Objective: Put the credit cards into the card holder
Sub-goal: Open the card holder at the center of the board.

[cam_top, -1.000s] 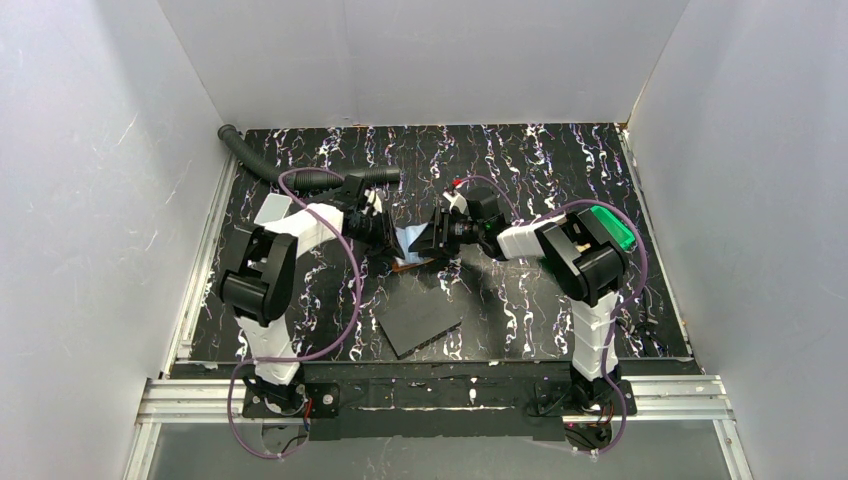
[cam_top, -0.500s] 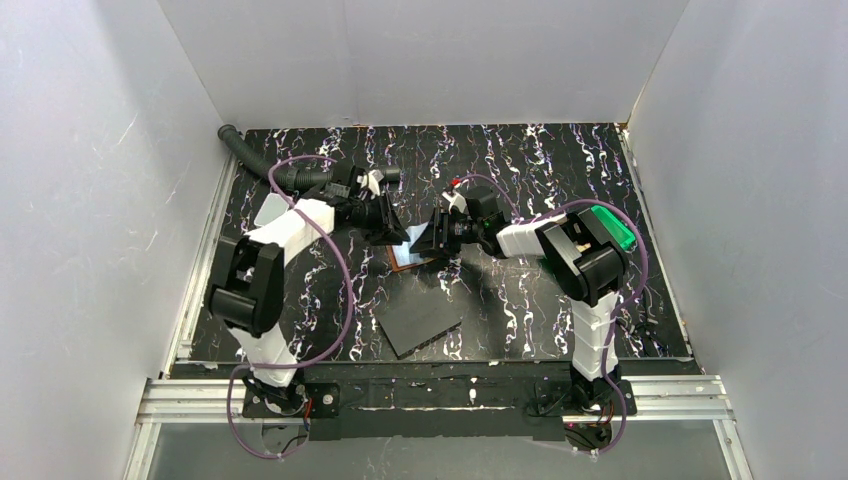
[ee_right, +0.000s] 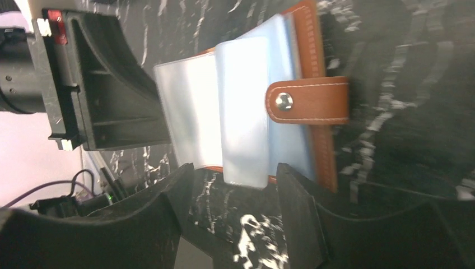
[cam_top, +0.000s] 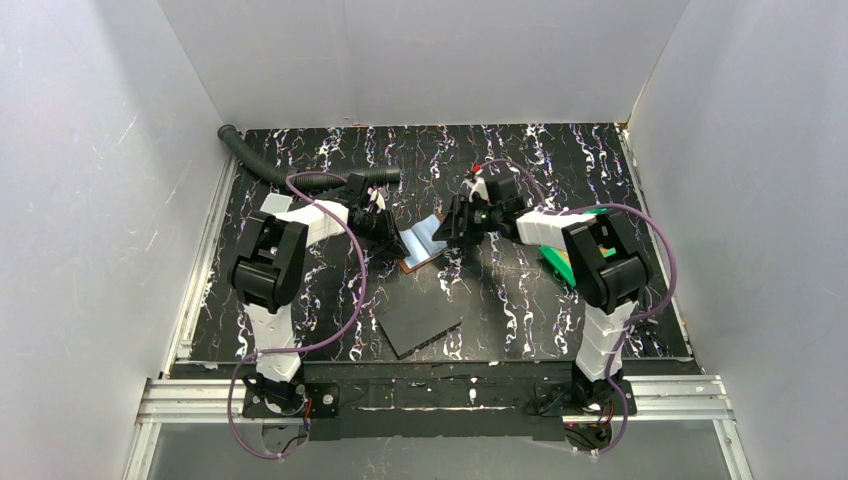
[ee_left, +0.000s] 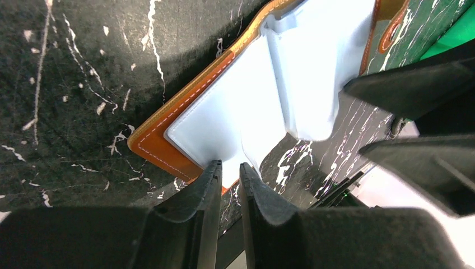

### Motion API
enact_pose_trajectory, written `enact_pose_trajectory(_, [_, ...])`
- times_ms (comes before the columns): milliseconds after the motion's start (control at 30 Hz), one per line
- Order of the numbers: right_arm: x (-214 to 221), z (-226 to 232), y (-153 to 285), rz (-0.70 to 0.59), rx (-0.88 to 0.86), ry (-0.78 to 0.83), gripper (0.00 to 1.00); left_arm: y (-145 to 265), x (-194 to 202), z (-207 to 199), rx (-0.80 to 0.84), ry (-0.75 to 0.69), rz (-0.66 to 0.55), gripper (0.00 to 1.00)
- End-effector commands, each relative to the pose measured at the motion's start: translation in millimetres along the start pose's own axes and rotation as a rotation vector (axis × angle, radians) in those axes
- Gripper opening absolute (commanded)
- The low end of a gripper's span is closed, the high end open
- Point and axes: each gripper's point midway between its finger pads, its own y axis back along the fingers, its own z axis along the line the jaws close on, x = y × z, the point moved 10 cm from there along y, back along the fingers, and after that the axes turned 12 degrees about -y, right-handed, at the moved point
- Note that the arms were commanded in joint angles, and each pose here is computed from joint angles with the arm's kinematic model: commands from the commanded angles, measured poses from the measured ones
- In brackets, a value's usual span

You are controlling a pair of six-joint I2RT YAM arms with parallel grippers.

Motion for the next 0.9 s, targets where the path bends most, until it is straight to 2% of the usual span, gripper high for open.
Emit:
enact_pose_trajectory(0, [-18.1, 12.5, 27.4, -0.037, 0.060, 0.130, 0.66, 5.7, 0.7, -5.1, -0.024, -0.039, -0.017, 0.17])
enact_pose_trajectory(167, [-17.0, 31.0, 45.1, -0.062, 0.095, 0.192, 0.71, 4.2, -1.0, -5.1, -0.026, -0.035, -0.011, 0.18])
enact_pose_trajectory(300, [-5.8, 55.6, 37.0, -0.035, 0.015, 0.213, 0.73, 4.4, 2.9, -2.8, -0.034, -0.037, -0.008, 0.18])
enact_pose_trajectory(367, [0.3, 64.4, 23.9, -0.009, -0.059, 0.200, 0.66, 4.8, 5.2, -1.0, -0.045, -0.040, -0.008, 0.18])
enact_pose_trajectory(500, [2.0, 65.9, -1.1, 0.019, -0.146, 0.144, 0.42, 5.2, 7.7, -0.2, -0.049, -0.038, -0.003, 0.18])
enact_pose_trajectory(600, [-1.6, 54.5, -17.7, 0.033, -0.138, 0.117, 0.33, 10.7, 7.0, -3.8, -0.046, -0.051, -0.009, 0.19])
enact_pose_trajectory(867, [9.7, 21.6, -44.1, 0.090, -0.137, 0.048, 0.26, 70.1, -1.6, -39.8, -0.041, -0.169, -0.106, 0.28])
